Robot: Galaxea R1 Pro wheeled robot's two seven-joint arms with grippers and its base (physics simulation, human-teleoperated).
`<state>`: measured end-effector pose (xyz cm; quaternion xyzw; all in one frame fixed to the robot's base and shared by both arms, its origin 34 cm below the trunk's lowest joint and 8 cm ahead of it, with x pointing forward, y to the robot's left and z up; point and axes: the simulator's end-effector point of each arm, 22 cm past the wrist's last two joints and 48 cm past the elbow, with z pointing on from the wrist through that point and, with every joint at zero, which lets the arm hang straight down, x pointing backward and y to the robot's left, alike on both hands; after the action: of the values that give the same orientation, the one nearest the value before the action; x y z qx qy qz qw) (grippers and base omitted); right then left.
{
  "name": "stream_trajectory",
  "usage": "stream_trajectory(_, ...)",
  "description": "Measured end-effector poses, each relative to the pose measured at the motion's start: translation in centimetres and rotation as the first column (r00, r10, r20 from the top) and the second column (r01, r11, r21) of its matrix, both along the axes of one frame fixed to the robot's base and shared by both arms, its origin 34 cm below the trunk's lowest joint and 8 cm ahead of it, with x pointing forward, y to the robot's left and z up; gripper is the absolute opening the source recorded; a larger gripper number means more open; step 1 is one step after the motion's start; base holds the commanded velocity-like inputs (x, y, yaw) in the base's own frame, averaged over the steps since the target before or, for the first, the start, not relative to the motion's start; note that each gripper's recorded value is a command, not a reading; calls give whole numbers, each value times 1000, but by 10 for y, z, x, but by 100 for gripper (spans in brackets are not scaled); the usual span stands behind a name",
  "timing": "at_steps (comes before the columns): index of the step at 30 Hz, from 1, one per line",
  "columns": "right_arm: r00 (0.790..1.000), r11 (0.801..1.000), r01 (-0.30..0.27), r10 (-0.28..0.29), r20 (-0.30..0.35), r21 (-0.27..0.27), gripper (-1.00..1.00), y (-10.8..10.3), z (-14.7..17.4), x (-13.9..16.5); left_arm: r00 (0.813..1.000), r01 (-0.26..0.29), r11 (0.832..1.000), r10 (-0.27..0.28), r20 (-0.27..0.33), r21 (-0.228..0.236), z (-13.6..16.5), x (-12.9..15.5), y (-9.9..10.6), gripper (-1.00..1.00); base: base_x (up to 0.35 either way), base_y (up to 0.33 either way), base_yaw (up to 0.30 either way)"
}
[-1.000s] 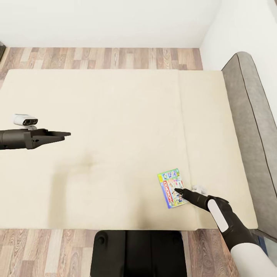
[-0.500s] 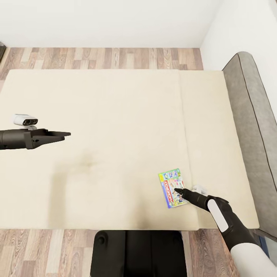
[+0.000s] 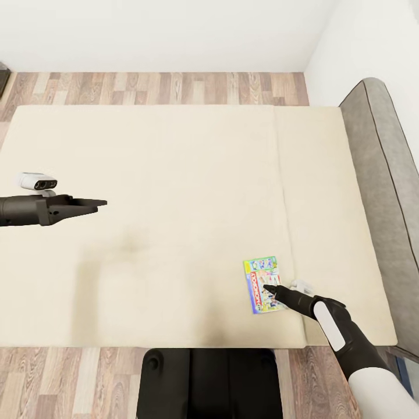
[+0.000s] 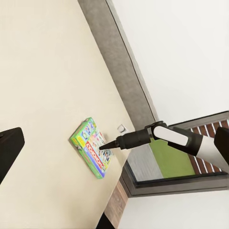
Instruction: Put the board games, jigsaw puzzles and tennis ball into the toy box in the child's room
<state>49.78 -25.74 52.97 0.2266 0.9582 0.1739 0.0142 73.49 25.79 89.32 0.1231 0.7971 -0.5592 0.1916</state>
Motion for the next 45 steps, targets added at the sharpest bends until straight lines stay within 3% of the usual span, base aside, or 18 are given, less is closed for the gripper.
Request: stream_trajectory(45,1000,1000,-19,19,-1,7,100,6,0,-2,1000,0,1000,0,0,0,0,0,0,100,0,34,0)
